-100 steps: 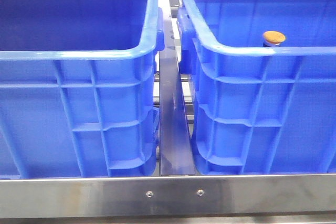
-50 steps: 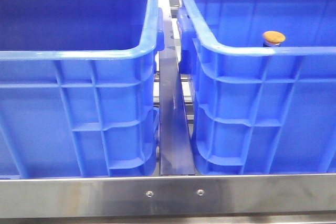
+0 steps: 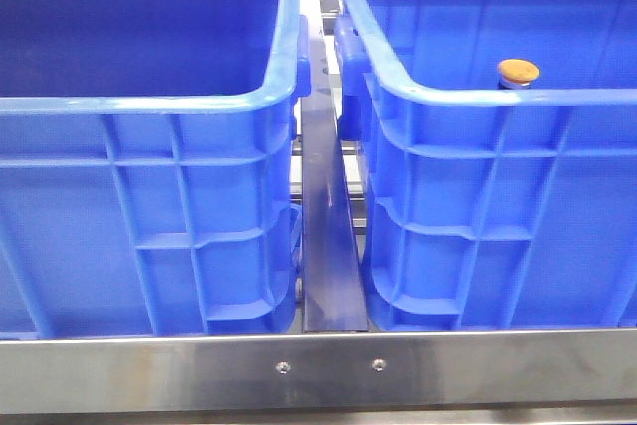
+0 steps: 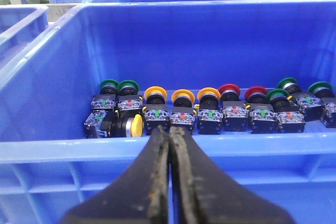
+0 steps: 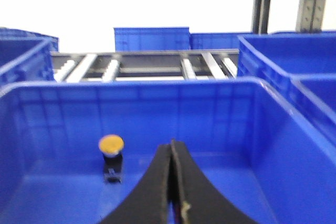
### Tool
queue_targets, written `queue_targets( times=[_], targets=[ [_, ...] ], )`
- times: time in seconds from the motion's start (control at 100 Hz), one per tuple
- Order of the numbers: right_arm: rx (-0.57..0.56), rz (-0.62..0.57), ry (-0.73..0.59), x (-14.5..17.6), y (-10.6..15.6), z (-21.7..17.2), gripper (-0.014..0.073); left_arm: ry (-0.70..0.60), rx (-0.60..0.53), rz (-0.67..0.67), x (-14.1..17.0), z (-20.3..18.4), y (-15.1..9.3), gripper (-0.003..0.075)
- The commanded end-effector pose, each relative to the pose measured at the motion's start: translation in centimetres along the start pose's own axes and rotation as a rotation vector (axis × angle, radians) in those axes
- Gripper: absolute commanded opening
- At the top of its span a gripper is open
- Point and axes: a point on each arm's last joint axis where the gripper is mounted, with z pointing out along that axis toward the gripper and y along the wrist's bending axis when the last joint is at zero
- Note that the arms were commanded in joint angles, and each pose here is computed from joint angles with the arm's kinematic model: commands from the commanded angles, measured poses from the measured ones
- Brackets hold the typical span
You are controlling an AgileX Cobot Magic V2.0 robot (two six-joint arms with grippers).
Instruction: Pick red and yellow buttons and place in box
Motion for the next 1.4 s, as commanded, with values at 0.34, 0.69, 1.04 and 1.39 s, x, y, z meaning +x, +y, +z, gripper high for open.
queue_targets(
  times=[0.34,0.69,1.04,1.39],
  targets=[
    [0.000,-0.092,-0.070,3.7,-0.1,-2.8,-0.0067,-0.077,0.009,-0.010,0.6,-0.1,0.0,-0.0019],
    [0.004,-0.057,-0.038,4.0,-0.1,-2.9,-0.0067,-0.077,0.009,-0.010,0.6,-0.1,0.0,-0.0019],
    [0.005,-0.057,-0.034,4.1,-0.1,-2.8,-0.0067,-0.077,0.009,-0.010,0.6,-0.1,0.0,-0.0019],
    [0.005,-0.057,-0.036,4.0,-0.1,-2.9,-0.0067,-0.077,0.009,-0.010,0.6,-0.1,0.0,-0.0019]
  ],
)
